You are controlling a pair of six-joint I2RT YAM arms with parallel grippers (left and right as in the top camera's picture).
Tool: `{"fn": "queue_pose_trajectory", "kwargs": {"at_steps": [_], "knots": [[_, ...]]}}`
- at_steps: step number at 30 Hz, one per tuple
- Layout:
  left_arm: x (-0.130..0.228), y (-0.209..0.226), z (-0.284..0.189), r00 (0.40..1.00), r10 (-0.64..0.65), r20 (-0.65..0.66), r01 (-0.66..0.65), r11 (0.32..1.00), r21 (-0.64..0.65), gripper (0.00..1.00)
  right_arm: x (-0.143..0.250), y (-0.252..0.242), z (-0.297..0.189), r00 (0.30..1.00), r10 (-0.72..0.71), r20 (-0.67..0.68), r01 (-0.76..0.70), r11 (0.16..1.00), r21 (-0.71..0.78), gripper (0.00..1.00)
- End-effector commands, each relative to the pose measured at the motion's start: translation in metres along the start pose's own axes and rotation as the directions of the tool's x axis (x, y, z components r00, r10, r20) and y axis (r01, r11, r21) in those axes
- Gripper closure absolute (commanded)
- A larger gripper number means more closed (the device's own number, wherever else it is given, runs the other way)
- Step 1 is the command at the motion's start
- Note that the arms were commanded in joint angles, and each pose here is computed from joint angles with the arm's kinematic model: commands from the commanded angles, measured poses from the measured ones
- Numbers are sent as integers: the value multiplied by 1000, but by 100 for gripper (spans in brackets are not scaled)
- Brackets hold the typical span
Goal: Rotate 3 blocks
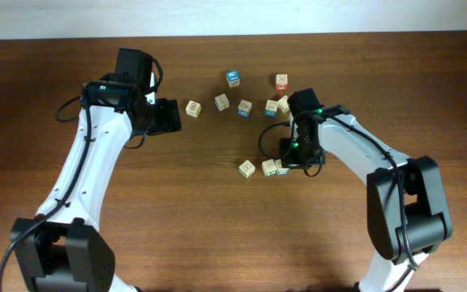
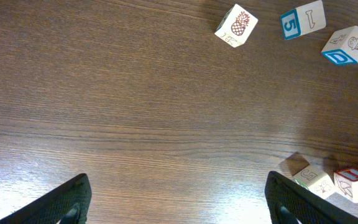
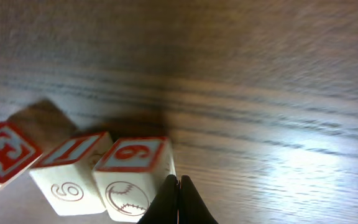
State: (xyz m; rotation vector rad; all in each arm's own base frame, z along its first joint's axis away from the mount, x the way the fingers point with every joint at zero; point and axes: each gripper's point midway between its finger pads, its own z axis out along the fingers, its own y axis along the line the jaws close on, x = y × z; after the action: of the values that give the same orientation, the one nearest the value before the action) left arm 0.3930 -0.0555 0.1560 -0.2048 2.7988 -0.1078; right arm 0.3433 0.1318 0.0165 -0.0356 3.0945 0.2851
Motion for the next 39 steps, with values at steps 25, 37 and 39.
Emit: {"fn": "queue_pose_trajectory", "kwargs": {"at_steps": [25, 37, 39], "knots": [[-20, 124, -4, 949, -304, 89, 315, 929, -191, 5, -17, 162, -10, 892, -395, 221, 392, 918, 61, 83], [-17, 135, -5, 941, -327, 85, 338, 919, -202, 6, 1, 180, 22, 885, -443, 146, 443, 896, 32, 91], [-17, 135, -5, 941, -327, 85, 337, 919, -202, 6, 2, 190, -1, 870, -476, 128, 478, 878, 19, 91]]}}
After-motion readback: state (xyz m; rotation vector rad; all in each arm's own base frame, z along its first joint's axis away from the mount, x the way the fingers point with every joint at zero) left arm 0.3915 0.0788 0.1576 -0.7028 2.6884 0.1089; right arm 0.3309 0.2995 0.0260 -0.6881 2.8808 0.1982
